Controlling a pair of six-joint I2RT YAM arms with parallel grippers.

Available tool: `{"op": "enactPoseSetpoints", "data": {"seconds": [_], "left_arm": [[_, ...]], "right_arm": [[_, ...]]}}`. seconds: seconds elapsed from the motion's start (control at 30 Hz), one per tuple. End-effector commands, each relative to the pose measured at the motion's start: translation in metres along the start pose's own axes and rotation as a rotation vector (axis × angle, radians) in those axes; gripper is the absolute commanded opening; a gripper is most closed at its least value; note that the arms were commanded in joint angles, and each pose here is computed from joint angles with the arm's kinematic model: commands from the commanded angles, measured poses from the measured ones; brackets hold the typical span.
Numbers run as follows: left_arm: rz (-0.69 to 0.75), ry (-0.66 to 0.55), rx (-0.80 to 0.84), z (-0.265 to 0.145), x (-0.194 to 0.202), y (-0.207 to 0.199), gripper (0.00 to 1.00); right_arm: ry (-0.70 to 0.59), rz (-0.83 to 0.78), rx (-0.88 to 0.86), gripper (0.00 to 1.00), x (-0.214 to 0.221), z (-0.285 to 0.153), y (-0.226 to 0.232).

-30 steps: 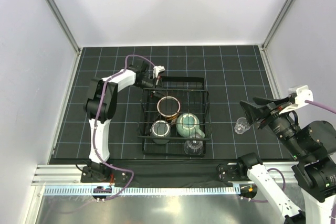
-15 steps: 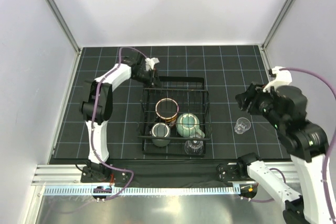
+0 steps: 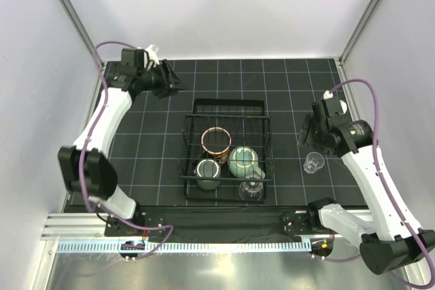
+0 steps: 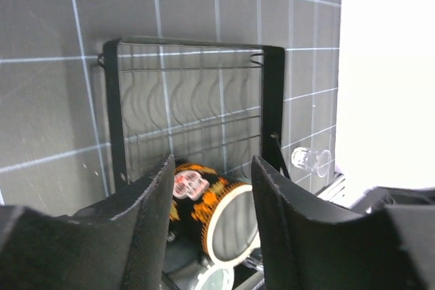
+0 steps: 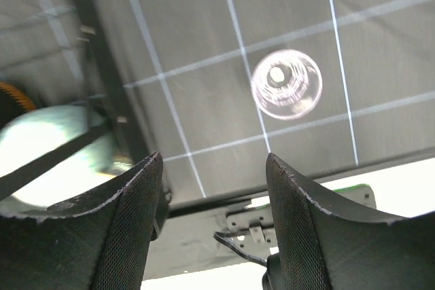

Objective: Load the cups into the dish rack

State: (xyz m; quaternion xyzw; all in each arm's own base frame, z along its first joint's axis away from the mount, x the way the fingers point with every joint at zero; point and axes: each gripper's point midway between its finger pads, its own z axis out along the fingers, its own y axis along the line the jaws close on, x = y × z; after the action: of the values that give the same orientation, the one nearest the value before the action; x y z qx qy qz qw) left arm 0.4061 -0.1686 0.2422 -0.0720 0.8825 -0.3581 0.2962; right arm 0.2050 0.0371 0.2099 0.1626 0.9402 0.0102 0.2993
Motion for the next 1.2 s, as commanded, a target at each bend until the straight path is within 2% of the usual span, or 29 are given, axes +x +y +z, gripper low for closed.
{"op": "enactPoseSetpoints", "data": {"seconds": [0.0, 0.03, 0.13, 0.17, 0.27, 0.37, 0.57, 0.7, 0.77, 0.83, 0.93, 1.0, 1.1, 1.17], "left_arm": [[-0.007, -0.085, -0.023, -0.031, 0.007, -0.01, 0.49], [0.008, -0.131, -0.011, -0.051, 0.007, -0.019, 0.5], [0.015, -0.153, -0.001, -0.07, 0.024, -0.022, 0.54], [0.032, -0.188, 0.017, -0.089, 0.028, -0.03, 0.57], [0.045, -0.191, 0.007, -0.108, 0.046, -0.031, 0.61], [0.049, -0.178, -0.009, -0.117, 0.058, -0.031, 0.99], [0.056, -0.21, -0.004, -0.133, 0.049, -0.052, 1.0], [-0.012, -0.254, -0.032, -0.148, 0.041, -0.06, 1.0], [-0.065, -0.281, -0.029, -0.158, 0.036, -0.067, 1.0], [-0.078, -0.281, 0.004, -0.163, 0.036, -0.076, 1.0], [-0.083, -0.245, 0.091, -0.168, 0.037, -0.098, 1.0], [-0.079, -0.238, 0.127, -0.173, 0.038, -0.108, 1.0], [-0.081, -0.245, 0.149, -0.18, 0.037, -0.115, 1.0], [-0.11, -0.271, 0.131, -0.186, 0.033, -0.115, 1.0]], "right_arm": [[0.037, 0.082, 0.058, 0.64, 0.008, 0.018, -0.011], [0.075, 0.083, 0.096, 0.64, 0.015, 0.028, -0.016], [0.085, 0.093, 0.141, 0.64, 0.016, 0.043, -0.025], [0.083, 0.089, 0.143, 0.64, 0.016, 0.048, -0.025], [0.114, 0.082, 0.181, 0.64, 0.022, 0.066, -0.034], [0.137, 0.083, 0.19, 0.64, 0.027, 0.08, -0.036], [0.154, 0.074, 0.22, 0.63, 0.031, 0.105, -0.041], [0.186, 0.087, 0.211, 0.58, 0.038, 0.118, -0.037], [0.187, 0.092, 0.209, 0.51, 0.04, 0.122, -0.037], [0.186, 0.093, 0.213, 0.38, 0.043, 0.126, -0.038], [0.192, 0.089, 0.226, 0.3, 0.045, 0.129, -0.04], [0.189, 0.089, 0.234, 0.29, 0.045, 0.13, -0.043], [0.183, 0.092, 0.243, 0.2, 0.045, 0.132, -0.045], [0.186, 0.092, 0.243, 0.11, 0.046, 0.132, -0.046]]}}
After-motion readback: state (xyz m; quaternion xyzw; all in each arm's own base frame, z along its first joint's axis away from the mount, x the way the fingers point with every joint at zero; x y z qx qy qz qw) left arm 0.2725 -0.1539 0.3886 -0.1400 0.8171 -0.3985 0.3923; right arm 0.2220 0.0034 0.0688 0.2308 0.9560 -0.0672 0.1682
